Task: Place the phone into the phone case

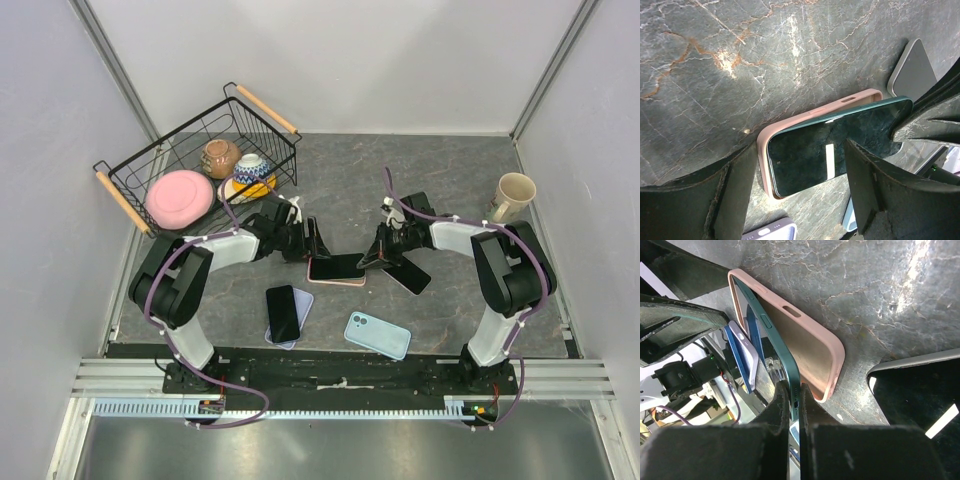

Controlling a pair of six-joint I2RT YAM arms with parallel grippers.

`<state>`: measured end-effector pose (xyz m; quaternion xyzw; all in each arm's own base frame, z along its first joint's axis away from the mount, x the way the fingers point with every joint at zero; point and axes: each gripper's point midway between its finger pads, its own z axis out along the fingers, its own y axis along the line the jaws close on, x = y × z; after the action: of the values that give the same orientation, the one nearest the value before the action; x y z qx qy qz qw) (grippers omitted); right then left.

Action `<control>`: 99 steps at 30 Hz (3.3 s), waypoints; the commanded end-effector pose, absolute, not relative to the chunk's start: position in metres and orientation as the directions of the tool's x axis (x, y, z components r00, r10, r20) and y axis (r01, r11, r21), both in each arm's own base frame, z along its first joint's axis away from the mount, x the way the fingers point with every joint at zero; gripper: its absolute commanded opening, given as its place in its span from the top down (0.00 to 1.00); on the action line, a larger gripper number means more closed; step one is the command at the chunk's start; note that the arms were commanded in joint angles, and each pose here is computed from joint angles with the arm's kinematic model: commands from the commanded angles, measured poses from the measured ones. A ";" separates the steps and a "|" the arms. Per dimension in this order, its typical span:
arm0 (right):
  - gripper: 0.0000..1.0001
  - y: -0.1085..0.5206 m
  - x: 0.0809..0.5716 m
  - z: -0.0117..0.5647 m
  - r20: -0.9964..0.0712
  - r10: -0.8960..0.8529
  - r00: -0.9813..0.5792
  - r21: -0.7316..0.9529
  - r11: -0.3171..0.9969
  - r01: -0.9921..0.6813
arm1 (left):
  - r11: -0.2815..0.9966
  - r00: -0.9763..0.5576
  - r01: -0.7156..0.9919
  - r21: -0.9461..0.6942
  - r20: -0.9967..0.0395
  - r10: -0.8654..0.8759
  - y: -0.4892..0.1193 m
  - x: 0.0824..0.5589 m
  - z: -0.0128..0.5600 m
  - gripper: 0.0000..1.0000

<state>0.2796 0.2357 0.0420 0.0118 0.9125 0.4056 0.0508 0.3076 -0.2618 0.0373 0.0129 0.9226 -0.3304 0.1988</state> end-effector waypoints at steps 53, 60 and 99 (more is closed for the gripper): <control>1.00 0.249 0.254 -0.037 -0.048 -0.045 -0.998 0.525 0.849 -0.063 | 0.788 -0.846 0.358 -0.501 -0.531 0.047 -0.279 0.285 0.108 0.93; 1.00 0.244 0.250 -0.044 -0.038 -0.050 -0.998 0.495 0.866 -0.062 | 0.780 -0.874 0.374 -0.501 -0.471 0.118 -0.305 0.276 0.080 0.98; 0.92 0.232 0.262 -0.009 -0.120 -0.102 -0.988 0.398 0.906 -0.142 | 0.957 -0.960 0.149 -0.251 -0.270 0.079 -0.261 0.267 -0.023 0.98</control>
<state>0.2842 0.2626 0.0182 -0.0323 0.9444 0.3208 0.0640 0.2824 -0.3050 0.0306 0.0803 0.9496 -0.2499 0.1711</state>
